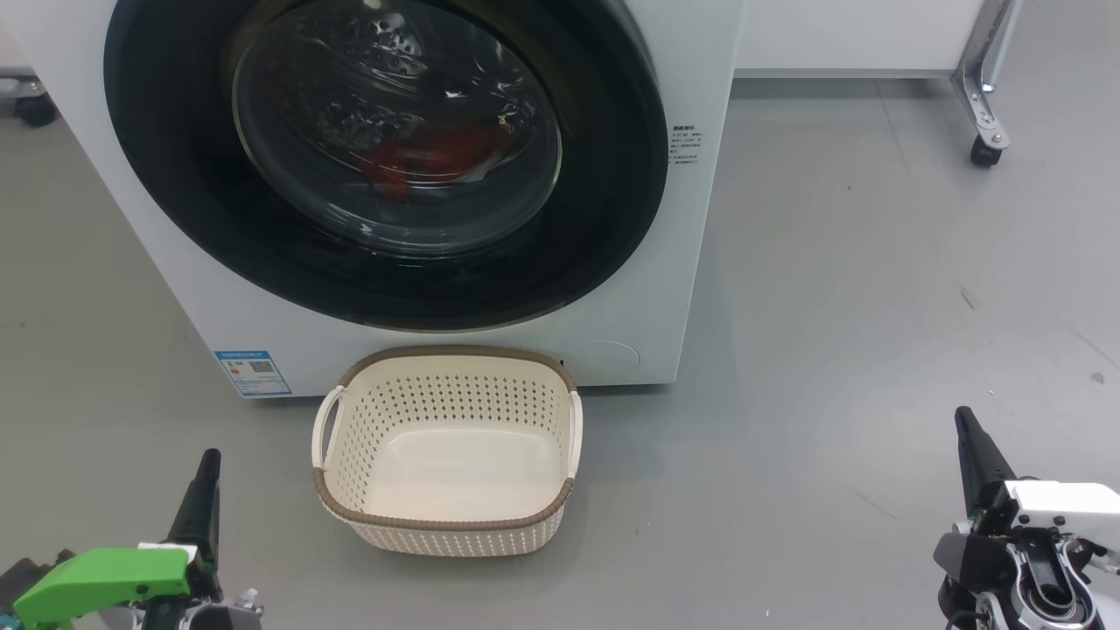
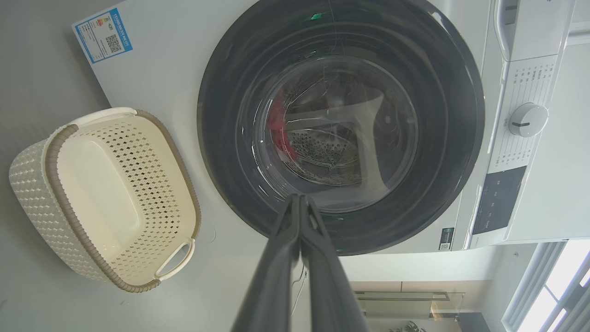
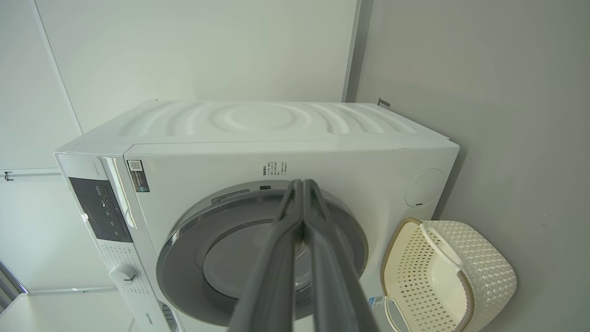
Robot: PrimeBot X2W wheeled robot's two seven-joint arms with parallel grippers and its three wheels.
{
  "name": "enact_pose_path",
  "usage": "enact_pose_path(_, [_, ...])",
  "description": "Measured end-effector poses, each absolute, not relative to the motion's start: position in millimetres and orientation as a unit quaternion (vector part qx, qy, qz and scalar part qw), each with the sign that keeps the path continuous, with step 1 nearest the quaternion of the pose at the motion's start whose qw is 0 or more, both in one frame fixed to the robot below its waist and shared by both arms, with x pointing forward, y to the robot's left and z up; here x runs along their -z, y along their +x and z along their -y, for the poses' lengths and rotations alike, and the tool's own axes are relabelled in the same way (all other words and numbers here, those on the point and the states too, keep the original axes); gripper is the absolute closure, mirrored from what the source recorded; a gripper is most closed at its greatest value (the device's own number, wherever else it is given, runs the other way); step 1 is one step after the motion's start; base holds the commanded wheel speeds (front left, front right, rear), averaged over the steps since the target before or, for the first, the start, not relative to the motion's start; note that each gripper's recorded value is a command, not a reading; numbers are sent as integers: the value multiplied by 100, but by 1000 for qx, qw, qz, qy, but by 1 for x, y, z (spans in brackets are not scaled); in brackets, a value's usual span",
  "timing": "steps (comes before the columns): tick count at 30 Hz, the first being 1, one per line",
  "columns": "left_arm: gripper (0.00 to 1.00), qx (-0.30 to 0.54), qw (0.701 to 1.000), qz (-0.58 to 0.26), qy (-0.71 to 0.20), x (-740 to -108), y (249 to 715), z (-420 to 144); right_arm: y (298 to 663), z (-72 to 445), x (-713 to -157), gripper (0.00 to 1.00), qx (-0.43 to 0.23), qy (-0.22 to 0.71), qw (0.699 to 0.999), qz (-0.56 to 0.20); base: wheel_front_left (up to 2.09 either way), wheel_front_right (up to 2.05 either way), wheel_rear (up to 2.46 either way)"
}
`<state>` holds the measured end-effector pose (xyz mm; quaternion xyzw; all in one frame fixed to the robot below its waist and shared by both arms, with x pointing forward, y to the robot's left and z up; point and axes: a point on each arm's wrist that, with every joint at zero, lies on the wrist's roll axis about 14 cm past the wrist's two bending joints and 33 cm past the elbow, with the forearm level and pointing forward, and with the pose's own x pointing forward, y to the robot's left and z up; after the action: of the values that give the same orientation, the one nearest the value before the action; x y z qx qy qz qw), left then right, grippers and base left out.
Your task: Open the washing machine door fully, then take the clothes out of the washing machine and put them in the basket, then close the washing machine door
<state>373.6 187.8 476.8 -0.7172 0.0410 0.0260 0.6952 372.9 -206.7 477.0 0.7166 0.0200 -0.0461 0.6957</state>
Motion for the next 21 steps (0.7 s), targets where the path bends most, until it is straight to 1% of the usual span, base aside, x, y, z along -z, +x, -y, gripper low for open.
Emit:
enact_pose_path(18, [100,-26,695,-41,-717,-477,374,-188,373,206,-477,100,45,715,697,-21,0,0,0])
enact_pose_path(19, [0,-26,695,-41,-717,-477,374,-188,373,206,-477,0,45,715,697,-21,0,0,0])
enact_pose_path(21, [0,-31,694,-46,-718,-473,372,-187,371,205,-473,0,49,716,696,-25,0,0,0])
